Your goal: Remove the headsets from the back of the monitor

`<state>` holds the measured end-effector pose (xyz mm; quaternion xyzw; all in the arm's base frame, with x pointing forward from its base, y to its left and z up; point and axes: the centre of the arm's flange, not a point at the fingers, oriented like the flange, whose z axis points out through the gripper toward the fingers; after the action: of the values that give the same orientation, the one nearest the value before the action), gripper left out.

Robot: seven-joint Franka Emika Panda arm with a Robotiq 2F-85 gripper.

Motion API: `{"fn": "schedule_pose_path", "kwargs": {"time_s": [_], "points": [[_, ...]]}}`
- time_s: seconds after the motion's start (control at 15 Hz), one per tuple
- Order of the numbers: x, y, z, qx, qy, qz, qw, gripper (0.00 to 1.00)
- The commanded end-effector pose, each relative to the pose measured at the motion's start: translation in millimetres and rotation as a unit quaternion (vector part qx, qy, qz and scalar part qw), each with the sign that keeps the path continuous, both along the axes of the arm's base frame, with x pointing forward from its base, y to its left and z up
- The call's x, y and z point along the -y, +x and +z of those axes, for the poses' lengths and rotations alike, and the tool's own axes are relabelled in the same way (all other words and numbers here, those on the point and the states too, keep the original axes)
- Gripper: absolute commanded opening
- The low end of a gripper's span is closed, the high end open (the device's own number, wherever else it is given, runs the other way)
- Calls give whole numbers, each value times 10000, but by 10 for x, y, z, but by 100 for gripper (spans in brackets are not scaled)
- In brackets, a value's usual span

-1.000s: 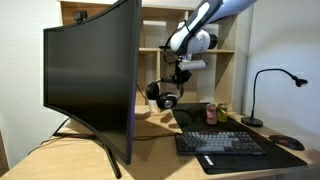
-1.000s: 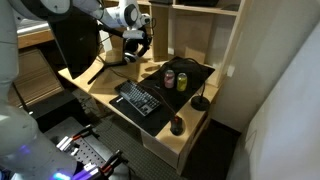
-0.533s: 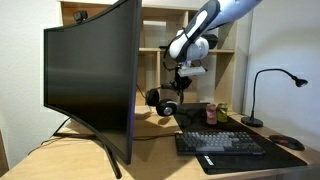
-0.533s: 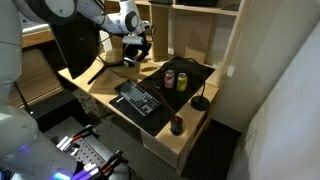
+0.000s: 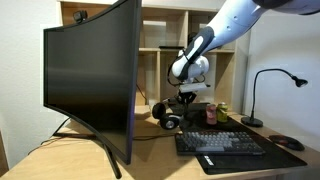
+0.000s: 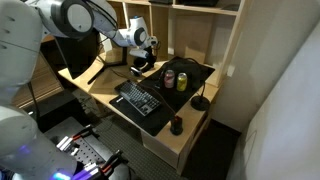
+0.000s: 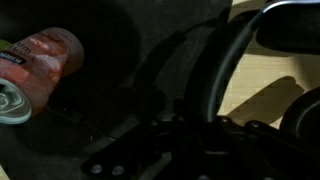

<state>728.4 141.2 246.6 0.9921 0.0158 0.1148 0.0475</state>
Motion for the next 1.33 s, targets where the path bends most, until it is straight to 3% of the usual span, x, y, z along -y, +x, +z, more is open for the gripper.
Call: {"fn": "schedule_pose_path", "kwargs": {"time_s": [0.0,0.27,0.33,0.4,0.67,0.93,1.07,1.27], "points": [[-113,230,-110,33,364,-209,9991,5],[-260,281,-285,-173,441,-291,9985,5],[-280,288,-305,-222,372,-296,9986,30],[-293,286,-333,-308,255,-275,9988,45],[-328,251,-197,-515,-234,-238,9981,71],[-401,137,287,-396,-655,15,9971,98],[-443,54,642,-139,-709,190,9972,100],[-565,-172,1268,370,-343,628,9968,100]]}}
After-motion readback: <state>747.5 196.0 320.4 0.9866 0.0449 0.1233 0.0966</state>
